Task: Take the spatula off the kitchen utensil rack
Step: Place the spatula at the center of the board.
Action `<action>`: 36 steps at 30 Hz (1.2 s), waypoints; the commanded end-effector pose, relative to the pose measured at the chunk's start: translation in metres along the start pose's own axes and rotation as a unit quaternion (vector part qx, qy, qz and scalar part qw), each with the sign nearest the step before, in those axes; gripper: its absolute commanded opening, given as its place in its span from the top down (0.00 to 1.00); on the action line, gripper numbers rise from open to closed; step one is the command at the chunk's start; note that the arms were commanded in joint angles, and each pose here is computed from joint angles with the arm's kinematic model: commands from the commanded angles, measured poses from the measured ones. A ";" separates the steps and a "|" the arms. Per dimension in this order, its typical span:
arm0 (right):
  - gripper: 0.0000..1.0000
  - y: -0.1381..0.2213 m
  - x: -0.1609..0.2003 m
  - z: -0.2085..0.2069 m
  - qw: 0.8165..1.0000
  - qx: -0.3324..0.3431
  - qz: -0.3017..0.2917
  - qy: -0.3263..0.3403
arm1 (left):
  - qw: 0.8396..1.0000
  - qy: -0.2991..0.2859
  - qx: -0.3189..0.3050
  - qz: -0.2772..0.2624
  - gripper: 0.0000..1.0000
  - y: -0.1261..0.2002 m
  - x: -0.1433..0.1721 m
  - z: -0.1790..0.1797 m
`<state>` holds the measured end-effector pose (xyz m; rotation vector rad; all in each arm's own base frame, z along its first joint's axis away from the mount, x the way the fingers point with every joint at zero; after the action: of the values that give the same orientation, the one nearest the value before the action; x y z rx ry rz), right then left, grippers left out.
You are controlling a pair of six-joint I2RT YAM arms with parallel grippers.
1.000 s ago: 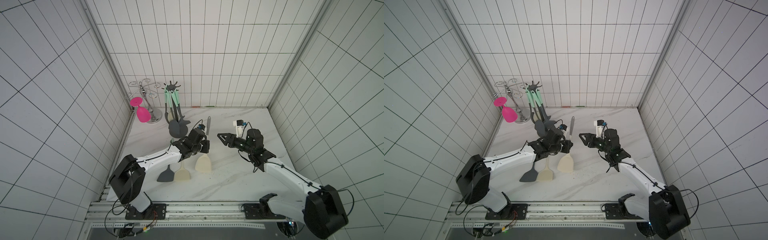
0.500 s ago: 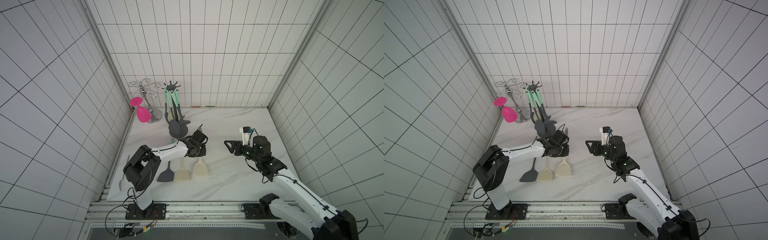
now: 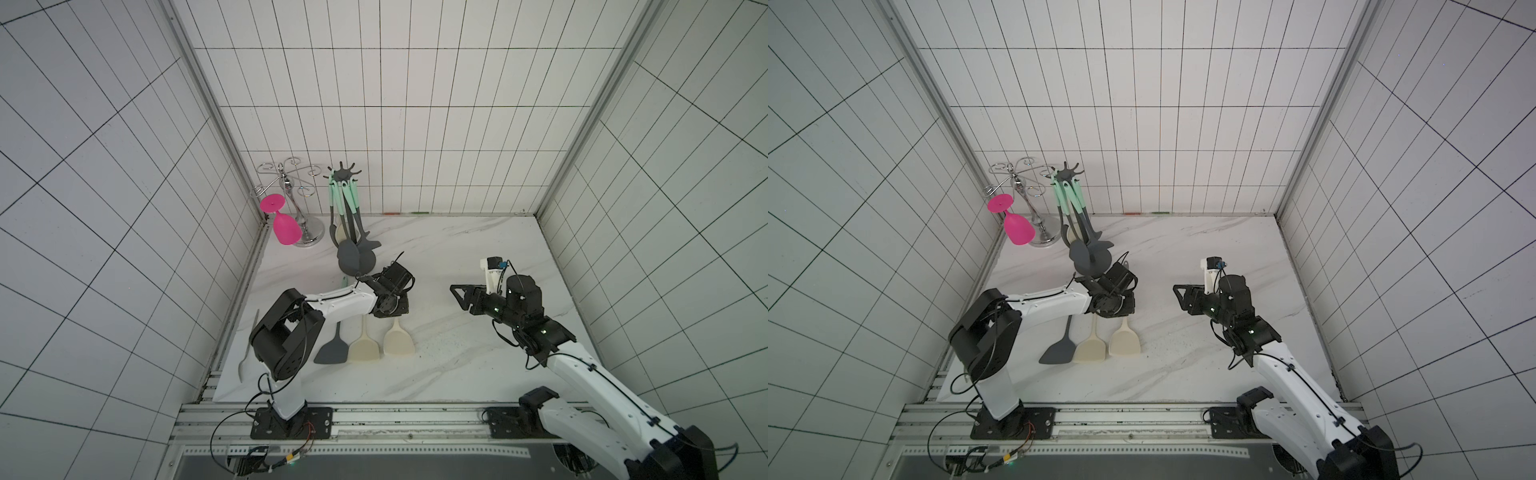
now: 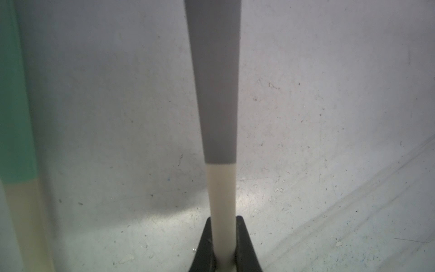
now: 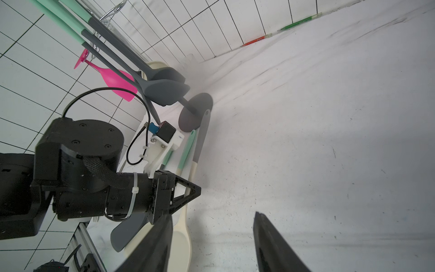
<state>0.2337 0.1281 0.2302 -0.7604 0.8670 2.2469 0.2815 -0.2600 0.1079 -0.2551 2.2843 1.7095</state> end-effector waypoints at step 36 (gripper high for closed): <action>0.41 0.008 0.014 -0.012 1.000 0.012 -0.001 -0.008 | 0.998 0.003 -0.012 -0.058 0.70 0.028 0.005 0.018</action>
<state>0.2224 0.1227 0.2221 -0.7519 0.8704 2.2414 0.2681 -0.2404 0.1080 -0.3372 2.2550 1.7087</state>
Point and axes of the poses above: each gripper's point midway between its finger pads, its own y axis back along the fingers, its own z axis along the line the jaws close on, x = y × z, the point moved 7 cm from there along y, back along the fingers, and after that the axes turned 6 degrees about -y, right-handed, at the moved point
